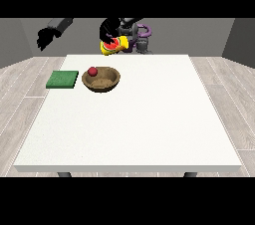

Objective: Pick the cup and pour the ball into the bowl, then pick the bowl and place it on the pad

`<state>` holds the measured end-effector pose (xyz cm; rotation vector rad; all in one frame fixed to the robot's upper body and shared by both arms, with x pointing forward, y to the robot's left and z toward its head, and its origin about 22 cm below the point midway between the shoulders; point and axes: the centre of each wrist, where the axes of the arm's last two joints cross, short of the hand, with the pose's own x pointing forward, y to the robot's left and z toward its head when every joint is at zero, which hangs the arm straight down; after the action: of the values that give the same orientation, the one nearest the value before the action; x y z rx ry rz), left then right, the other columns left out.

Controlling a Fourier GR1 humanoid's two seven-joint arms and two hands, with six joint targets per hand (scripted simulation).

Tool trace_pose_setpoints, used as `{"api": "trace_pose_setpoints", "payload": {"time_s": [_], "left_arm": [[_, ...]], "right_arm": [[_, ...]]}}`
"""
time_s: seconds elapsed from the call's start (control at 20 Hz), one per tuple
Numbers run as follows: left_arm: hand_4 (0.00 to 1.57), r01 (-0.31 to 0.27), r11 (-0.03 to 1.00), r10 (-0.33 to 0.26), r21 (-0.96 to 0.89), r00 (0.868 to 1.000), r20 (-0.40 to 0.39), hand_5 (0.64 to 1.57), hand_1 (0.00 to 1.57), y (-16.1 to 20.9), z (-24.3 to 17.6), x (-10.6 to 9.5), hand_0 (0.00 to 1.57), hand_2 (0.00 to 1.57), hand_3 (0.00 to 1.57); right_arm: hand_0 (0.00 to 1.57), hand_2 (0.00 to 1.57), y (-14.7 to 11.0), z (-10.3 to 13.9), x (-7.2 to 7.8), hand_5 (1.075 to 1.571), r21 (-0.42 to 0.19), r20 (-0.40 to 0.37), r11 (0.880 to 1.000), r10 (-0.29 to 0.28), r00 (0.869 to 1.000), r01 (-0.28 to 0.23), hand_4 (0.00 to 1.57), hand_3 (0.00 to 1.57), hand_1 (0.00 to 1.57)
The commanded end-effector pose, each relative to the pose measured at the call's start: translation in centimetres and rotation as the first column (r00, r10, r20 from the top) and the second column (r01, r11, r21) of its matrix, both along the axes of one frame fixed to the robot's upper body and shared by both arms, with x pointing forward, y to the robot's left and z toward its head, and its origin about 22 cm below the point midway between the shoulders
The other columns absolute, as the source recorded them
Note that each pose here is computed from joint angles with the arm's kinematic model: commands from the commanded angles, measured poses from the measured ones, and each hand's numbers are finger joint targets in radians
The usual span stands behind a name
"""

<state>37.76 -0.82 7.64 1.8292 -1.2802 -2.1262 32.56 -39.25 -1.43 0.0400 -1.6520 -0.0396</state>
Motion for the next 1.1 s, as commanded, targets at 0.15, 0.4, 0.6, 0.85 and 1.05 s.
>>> {"api": "trace_pose_setpoints", "payload": {"time_s": [0.15, 0.4, 0.6, 0.85, 1.05], "left_arm": [[1.21, 0.027, 0.998, -0.028, 0.065, 0.999, 0.017, 1.470, 1.51, -0.7, 0.4, -1.0, 1.51, 1.57, 1.57], [1.24, -0.091, 0.806, 0.020, -0.585, 0.992, -0.126, 1.458, 0.00, 1.4, 3.5, 0.4, 0.00, 1.57, 1.57], [0.88, -0.178, 0.532, 0.038, -0.828, 0.982, -0.187, 1.567, 0.15, 3.6, 3.5, 0.4, 0.15, 1.57, 1.57], [1.09, -0.089, 0.093, -0.075, -0.992, 0.993, -0.096, 1.542, 1.42, 4.6, 6.4, -0.7, 1.42, 1.57, 1.57], [0.94, -0.084, -0.189, -0.157, -0.978, 0.986, -0.055, 1.551, 1.31, 5.8, 5.7, -2.7, 1.31, 1.57, 1.56]], "right_arm": [[0.00, 0.00, -0.6, 0.4, 0.0, 1.543, 0.012, -0.008, 1.000, -0.017, 1.000, 0.017, 0.76, 0.26, 0.00], [0.00, 0.16, -1.9, 1.4, -0.1, 1.551, 0.025, 0.009, 0.998, -0.066, 0.998, 0.066, 0.74, 0.23, 0.00], [0.00, 0.23, -1.4, 0.0, -0.7, 1.554, 0.037, -0.018, 0.993, -0.109, 0.994, 0.109, 0.74, 0.17, 0.00], [0.00, 0.19, 4.3, 2.5, 3.9, 1.557, 0.072, 0.037, 0.997, -0.042, 0.998, 0.039, 0.75, 0.14, 0.00], [0.00, 0.00, 6.1, 2.3, 4.8, 1.568, 0.108, -0.046, 0.991, -0.068, 0.997, 0.073, 0.71, 0.00, 0.00]]}}
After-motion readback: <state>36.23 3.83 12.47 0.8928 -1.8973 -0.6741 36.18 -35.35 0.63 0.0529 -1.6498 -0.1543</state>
